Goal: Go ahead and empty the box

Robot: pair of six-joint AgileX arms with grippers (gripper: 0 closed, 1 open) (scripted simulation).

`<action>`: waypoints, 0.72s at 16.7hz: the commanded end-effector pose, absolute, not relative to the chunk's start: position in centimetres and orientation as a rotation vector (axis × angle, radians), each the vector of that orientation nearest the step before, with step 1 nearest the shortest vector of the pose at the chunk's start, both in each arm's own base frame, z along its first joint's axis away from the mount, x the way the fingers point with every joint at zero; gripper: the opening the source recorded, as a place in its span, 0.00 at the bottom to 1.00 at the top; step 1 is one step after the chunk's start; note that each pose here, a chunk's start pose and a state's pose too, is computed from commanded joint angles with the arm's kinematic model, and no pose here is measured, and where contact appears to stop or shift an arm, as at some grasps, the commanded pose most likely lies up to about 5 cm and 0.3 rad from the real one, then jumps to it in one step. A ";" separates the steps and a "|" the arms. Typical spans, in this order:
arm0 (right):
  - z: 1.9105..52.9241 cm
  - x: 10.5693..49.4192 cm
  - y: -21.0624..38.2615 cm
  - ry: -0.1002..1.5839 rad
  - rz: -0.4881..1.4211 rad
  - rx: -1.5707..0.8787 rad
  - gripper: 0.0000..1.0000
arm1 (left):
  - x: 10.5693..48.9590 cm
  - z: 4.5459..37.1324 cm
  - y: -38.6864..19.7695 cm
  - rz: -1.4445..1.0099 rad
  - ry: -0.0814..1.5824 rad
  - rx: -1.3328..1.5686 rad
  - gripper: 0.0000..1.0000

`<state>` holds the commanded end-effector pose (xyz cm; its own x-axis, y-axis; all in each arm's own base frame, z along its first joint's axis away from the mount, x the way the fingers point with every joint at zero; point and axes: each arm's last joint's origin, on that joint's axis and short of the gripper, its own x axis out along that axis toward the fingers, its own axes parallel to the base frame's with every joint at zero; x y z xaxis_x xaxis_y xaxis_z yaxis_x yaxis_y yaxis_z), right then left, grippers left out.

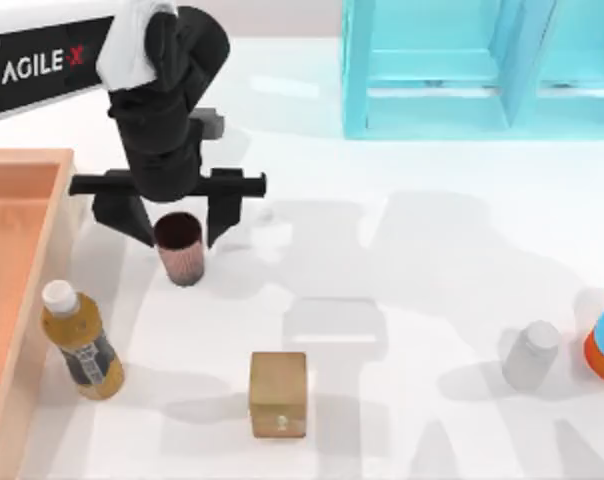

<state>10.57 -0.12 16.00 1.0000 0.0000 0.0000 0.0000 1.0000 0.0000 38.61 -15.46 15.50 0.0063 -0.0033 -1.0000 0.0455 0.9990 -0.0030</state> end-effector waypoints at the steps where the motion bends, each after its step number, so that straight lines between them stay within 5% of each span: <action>1: 16.0 10.6 -0.1 0.000 0.000 0.000 1.00 | 38.6 15.5 -15.5 -0.038 1.564 0.033 0.90; 3: 16.0 10.6 -0.1 0.000 0.000 0.000 1.00 | 38.6 15.5 -15.5 -0.038 1.564 0.033 1.00; 12: 16.0 10.6 -0.1 0.000 0.000 0.000 1.00 | 38.6 15.6 -15.4 -0.038 1.564 0.033 1.00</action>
<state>10.57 -0.12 16.00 1.0000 0.0000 0.0000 0.0000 1.0000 0.0000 38.64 -15.44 15.57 0.0059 -0.0032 -1.0000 0.0448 0.9990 -0.0029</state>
